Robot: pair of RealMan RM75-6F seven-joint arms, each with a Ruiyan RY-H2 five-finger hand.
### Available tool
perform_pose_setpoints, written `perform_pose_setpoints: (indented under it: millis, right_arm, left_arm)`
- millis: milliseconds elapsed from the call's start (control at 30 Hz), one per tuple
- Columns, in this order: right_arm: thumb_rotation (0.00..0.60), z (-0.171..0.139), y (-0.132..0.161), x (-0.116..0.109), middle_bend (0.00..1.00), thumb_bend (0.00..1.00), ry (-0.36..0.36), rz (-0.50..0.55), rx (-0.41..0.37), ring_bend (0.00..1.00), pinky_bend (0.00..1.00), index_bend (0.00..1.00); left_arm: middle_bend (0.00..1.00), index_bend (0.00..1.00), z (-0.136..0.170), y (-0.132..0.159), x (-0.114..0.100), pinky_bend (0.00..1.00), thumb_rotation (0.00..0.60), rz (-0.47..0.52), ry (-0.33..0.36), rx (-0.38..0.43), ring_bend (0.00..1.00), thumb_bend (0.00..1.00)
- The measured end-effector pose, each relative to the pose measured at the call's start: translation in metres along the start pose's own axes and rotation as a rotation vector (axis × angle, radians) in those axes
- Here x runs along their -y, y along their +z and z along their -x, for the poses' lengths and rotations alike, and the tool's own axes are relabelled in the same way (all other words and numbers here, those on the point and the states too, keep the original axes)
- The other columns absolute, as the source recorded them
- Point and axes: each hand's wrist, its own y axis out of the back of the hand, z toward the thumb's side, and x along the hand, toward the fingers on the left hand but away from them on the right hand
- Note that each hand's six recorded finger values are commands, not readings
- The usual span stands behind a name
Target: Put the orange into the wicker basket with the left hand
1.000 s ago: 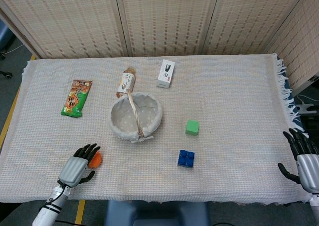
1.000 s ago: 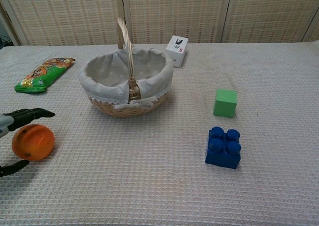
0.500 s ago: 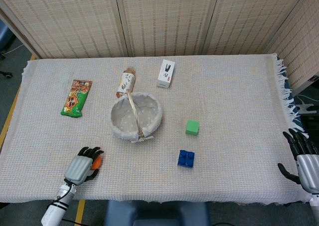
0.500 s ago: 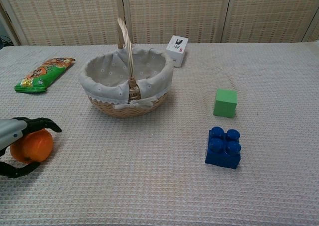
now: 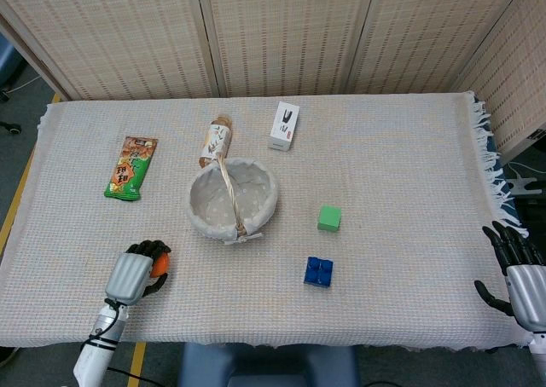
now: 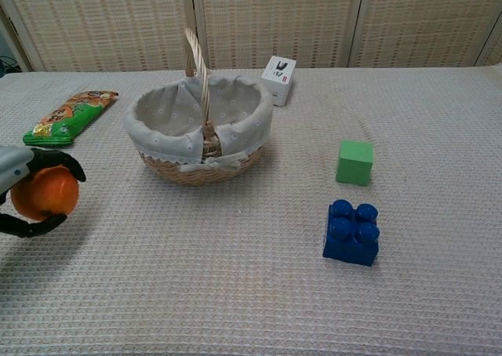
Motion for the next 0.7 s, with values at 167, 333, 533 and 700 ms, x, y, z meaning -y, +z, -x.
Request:
perform_pose_setpoints:
  millis: [167, 333, 533, 700]
  right_arm:
    - [0.6, 0.0, 0.0, 0.0, 0.0, 0.17, 0.0, 0.0, 0.0, 0.0, 0.13, 0.0]
    - [0.6, 0.0, 0.001, 0.002, 0.0, 0.17, 0.01, -0.006, -0.005, 0.0, 0.13, 0.0]
    - [0.6, 0.003, 0.002, 0.005, 0.0, 0.17, 0.027, -0.014, -0.007, 0.0, 0.13, 0.0]
    - [0.6, 0.003, 0.002, 0.004, 0.0, 0.17, 0.03, -0.009, -0.011, 0.0, 0.13, 0.0]
  left_arm:
    - [0.39, 0.45, -0.018, -0.01, -0.035, 0.41, 0.6, -0.064, 0.074, -0.009, 0.46, 0.36]
    - [0.4, 0.46, -0.041, -0.006, -0.07, 0.41, 0.6, -0.089, 0.153, 0.009, 0.46, 0.36]
    - [0.4, 0.46, -0.089, 0.028, -0.105, 0.41, 0.6, -0.067, 0.215, 0.063, 0.46, 0.36]
    - [0.4, 0.46, -0.113, 0.064, -0.109, 0.41, 0.6, 0.01, 0.233, 0.087, 0.46, 0.36]
